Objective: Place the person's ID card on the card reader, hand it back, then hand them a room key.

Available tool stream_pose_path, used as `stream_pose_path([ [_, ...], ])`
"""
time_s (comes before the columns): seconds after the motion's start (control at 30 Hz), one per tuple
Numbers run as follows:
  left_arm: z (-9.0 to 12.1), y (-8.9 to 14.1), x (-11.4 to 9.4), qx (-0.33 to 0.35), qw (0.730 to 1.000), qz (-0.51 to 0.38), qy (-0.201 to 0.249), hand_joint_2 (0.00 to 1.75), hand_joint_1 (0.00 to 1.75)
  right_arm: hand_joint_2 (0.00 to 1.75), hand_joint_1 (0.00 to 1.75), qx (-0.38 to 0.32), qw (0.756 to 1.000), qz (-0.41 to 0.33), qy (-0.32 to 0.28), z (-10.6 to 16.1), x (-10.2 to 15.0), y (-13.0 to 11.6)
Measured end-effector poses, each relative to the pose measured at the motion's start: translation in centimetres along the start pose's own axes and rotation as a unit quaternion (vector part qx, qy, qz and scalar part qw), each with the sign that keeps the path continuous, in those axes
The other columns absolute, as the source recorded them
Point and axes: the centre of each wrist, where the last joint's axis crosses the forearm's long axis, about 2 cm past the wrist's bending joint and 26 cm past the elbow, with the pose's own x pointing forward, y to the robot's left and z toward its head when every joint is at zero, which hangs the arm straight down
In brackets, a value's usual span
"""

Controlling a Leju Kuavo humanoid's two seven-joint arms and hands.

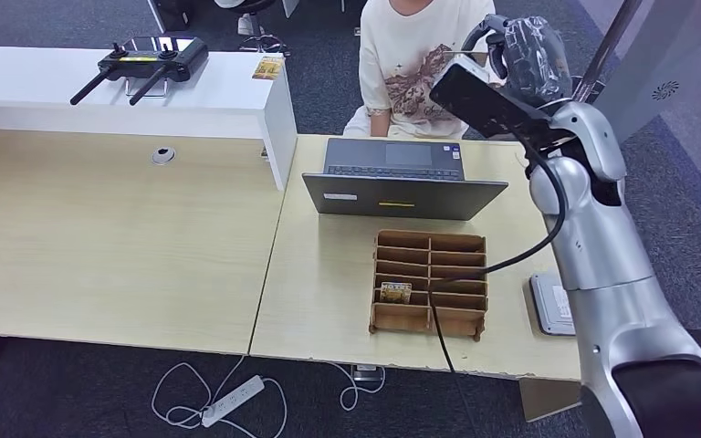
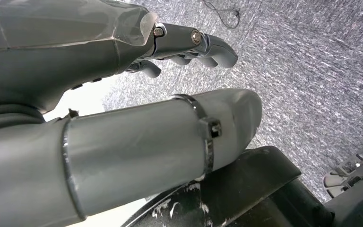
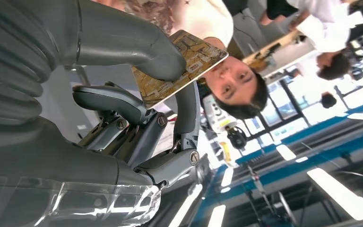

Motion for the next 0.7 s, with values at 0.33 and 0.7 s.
stream_pose_path([
  [0.33,0.0,0.0,0.0,0.001,1.000,-0.008,-0.003,0.00,0.00,1.75,1.75,0.028,0.996,-0.020,0.079,-2.7,-3.2,-0.2],
  [0.7,0.0,0.1,0.1,0.005,1.000,-0.021,-0.004,0.00,0.00,1.75,1.75,0.054,0.982,-0.035,0.176,-2.6,-6.1,0.0],
])
